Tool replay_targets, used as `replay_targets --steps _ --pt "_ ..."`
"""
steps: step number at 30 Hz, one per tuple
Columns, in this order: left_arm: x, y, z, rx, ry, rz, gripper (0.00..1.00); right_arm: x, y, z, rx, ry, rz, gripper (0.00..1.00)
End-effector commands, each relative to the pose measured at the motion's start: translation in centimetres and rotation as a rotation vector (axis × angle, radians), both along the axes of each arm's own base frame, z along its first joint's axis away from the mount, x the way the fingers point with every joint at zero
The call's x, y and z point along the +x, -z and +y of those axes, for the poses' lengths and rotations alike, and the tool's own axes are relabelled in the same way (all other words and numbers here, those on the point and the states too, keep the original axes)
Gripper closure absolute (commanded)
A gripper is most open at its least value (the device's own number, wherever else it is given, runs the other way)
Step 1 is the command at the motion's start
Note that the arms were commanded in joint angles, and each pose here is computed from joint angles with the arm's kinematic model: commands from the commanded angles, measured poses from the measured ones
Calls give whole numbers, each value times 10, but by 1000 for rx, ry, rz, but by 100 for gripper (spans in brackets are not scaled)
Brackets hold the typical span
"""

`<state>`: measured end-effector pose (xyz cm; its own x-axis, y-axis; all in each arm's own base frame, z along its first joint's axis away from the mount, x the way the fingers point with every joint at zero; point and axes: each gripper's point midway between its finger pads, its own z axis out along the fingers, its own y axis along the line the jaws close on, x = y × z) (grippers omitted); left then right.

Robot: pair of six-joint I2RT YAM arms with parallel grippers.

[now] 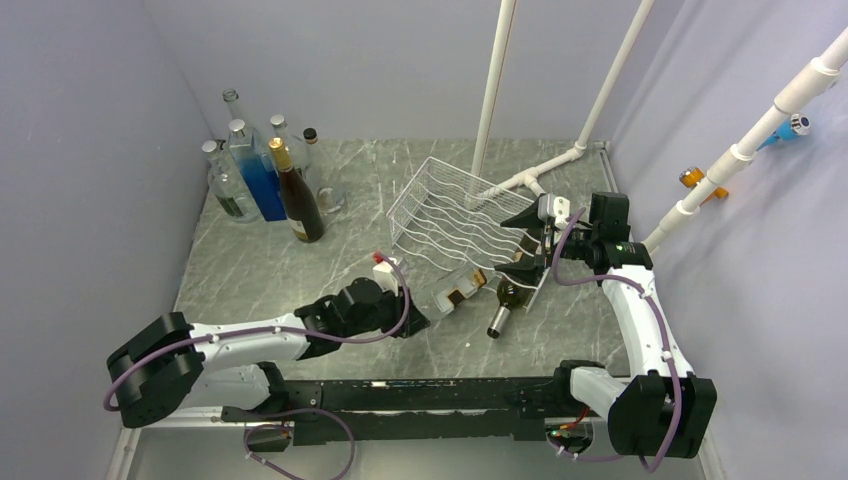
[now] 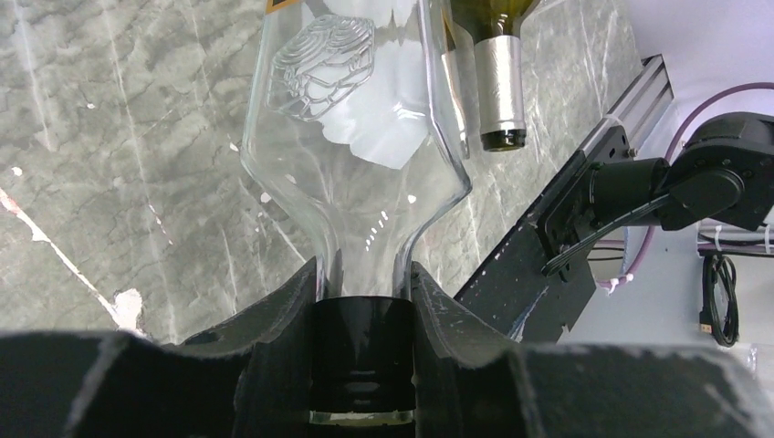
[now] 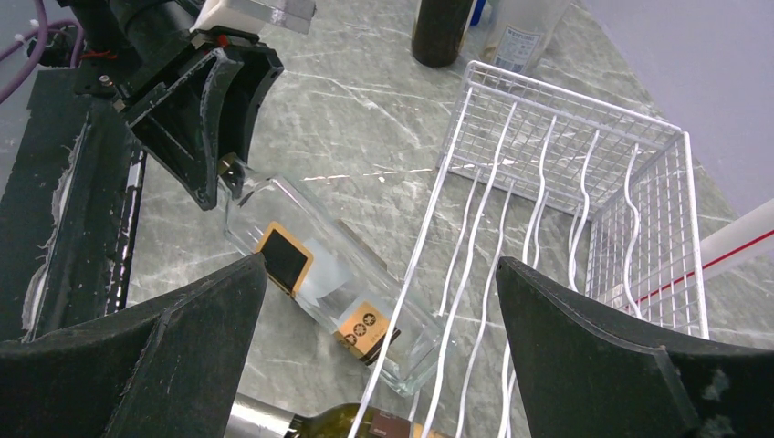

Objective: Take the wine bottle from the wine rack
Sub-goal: Pick up the wine bottle from the wine rack.

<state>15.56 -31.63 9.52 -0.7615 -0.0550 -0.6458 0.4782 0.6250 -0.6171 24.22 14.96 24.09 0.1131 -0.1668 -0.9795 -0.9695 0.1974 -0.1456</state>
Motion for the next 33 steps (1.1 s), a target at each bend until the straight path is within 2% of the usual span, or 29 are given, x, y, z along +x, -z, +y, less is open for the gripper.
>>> replay_targets --steps 1,14,33 --pt "3 -29 -3 -52 16 -82 100 0 -2 0 12 -17 -29 1" --pt "-3 -34 21 66 27 -104 100 0 -1 1 17 -22 -19 0" --pt "-9 -38 35 156 54 -100 100 -1 1 4 19 -33 -4 1"
